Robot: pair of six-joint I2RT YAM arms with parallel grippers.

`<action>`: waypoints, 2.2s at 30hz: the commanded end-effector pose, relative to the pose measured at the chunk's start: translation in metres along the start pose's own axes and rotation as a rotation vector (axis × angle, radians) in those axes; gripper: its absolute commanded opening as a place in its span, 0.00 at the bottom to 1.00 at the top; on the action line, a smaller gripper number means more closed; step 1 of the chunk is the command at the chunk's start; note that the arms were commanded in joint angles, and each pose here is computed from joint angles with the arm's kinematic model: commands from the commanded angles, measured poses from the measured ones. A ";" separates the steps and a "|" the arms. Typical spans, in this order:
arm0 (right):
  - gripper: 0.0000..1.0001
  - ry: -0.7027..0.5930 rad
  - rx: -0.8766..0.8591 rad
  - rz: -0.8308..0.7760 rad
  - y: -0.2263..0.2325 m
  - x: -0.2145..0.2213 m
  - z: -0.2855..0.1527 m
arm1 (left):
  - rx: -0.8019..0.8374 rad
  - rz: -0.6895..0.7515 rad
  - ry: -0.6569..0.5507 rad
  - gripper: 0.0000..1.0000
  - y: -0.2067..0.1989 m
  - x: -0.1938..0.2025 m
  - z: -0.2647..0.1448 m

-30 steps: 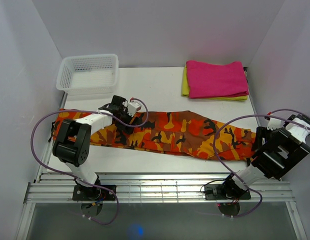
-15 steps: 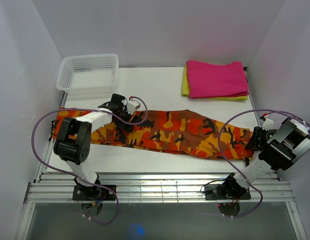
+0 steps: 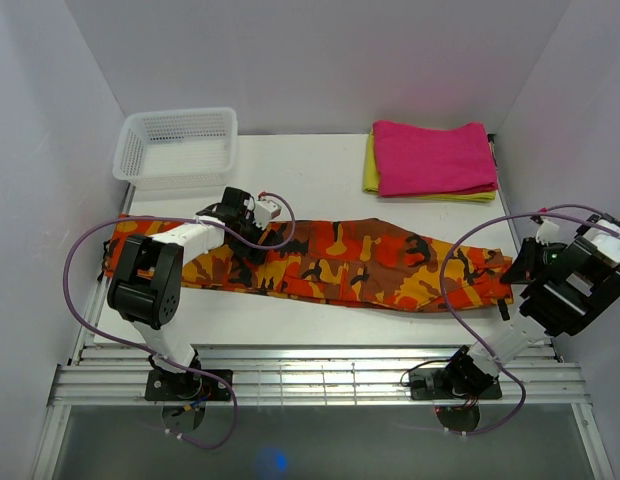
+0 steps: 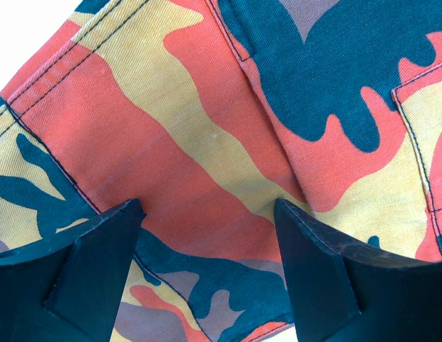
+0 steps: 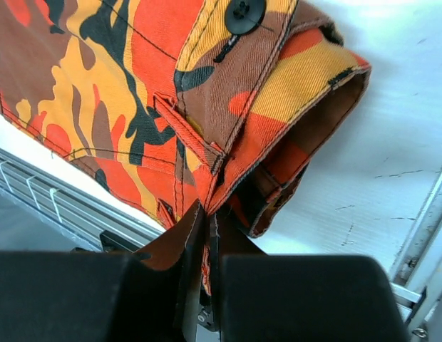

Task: Fold and stack the trousers
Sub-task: Fold the trousers

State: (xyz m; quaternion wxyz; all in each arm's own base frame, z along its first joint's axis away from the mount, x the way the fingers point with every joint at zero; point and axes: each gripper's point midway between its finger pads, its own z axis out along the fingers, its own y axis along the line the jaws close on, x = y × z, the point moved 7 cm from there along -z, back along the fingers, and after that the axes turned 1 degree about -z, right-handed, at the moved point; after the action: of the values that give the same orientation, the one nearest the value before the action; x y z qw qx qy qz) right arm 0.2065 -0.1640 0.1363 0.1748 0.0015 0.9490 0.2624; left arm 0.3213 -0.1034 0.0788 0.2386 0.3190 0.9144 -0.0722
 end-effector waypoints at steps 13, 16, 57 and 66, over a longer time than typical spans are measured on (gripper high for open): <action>0.18 -0.055 0.026 -0.001 -0.011 -0.029 -0.020 | 0.033 -0.079 0.291 0.86 -0.006 0.070 0.028; 0.39 -0.013 0.069 0.021 -0.016 -0.018 -0.013 | 0.043 -0.087 0.289 0.86 -0.007 0.069 0.028; 0.08 -0.097 0.040 -0.005 -0.006 -0.028 -0.018 | 0.053 -0.111 0.314 0.86 -0.005 0.062 0.032; 0.08 -0.101 0.018 0.010 -0.010 -0.038 -0.023 | 0.059 -0.116 0.315 0.86 -0.006 0.063 0.034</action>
State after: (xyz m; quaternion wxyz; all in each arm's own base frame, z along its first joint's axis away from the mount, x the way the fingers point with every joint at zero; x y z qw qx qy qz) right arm 0.2202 -0.1701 0.1565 0.1801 0.0221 0.9452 0.2713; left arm 0.3309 -0.1052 0.0781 0.2181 0.3038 0.9248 -0.0694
